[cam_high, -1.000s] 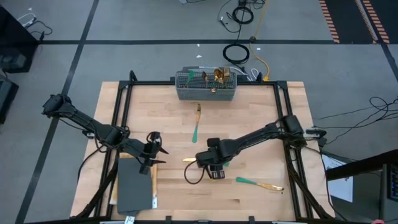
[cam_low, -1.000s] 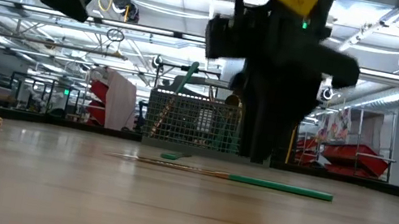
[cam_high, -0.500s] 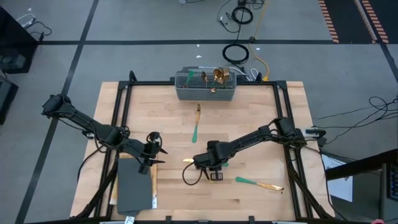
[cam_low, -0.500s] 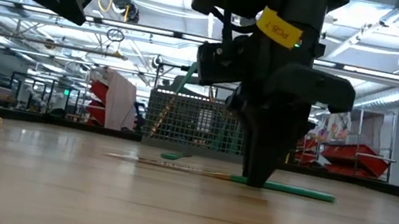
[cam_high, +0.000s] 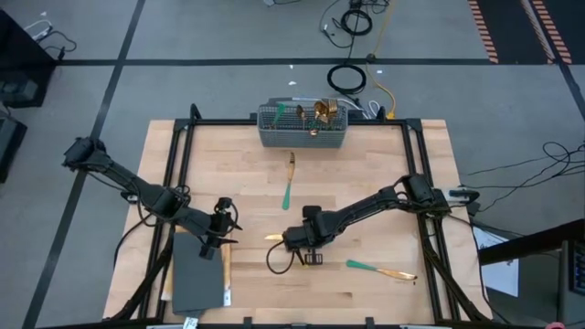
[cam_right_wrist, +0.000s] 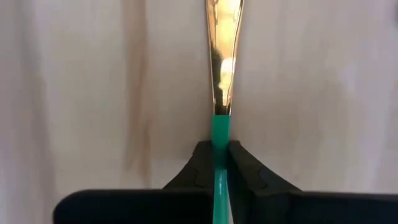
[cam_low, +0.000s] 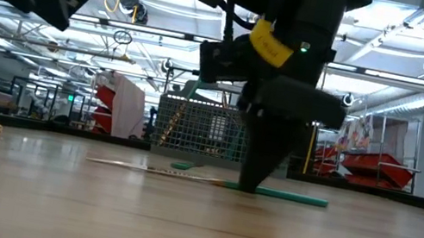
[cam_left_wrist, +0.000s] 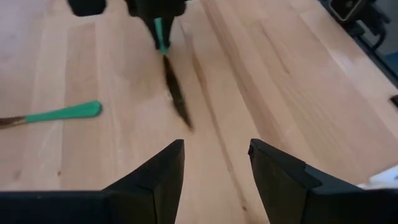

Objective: Sort silverware
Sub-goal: Put the green knife into the gray silverware holder

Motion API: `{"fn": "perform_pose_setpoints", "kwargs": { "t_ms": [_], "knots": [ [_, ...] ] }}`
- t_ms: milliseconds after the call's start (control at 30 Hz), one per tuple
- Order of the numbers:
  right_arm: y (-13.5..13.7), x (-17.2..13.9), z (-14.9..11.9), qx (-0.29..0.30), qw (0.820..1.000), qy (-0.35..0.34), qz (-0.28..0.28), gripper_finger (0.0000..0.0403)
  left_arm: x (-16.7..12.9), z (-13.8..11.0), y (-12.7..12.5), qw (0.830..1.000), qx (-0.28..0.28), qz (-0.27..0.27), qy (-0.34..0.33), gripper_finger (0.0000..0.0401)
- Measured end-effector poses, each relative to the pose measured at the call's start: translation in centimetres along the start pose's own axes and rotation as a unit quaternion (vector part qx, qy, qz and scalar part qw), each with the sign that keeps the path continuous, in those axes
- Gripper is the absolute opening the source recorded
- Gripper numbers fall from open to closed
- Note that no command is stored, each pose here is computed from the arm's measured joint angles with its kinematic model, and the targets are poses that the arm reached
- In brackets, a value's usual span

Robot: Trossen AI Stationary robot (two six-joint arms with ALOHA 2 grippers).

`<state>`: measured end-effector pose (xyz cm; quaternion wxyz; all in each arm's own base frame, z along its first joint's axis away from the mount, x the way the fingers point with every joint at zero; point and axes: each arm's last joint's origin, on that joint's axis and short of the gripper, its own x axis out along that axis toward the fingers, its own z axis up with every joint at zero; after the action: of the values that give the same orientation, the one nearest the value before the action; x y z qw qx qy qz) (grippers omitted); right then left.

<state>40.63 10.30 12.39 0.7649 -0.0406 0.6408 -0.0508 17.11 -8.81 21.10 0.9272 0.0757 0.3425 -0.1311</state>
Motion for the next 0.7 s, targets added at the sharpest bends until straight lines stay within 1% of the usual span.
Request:
{"fn": "perform_pose_setpoints", "kwargs": {
  "t_ms": [300,367,467,533,700],
  "knots": [
    [-1.2,-4.4,0.6,0.050,0.993,-0.087,-0.069,0.0000,-0.2,-0.1,-1.0,1.000,0.013,-0.018,-0.003,0.0190],
    [-1.3,-4.6,0.7,0.055,0.990,-0.096,-0.084,0.0000,-0.2,-0.1,-1.2,1.000,0.013,-0.021,-0.003,0.0190],
    [-1.7,-4.7,0.9,0.061,0.983,-0.118,-0.130,0.0000,-0.3,-0.1,-1.5,1.000,0.012,-0.024,-0.003,0.0190],
    [-2.5,-4.9,1.4,0.074,0.975,-0.138,-0.157,0.0000,-0.4,-0.2,-1.7,1.000,0.015,-0.022,-0.005,0.0190],
    [-5.3,-4.6,2.4,0.094,0.965,-0.157,-0.190,0.0000,-0.5,-0.2,-2.0,1.000,0.018,-0.011,-0.011,0.0190]
  ]
}}
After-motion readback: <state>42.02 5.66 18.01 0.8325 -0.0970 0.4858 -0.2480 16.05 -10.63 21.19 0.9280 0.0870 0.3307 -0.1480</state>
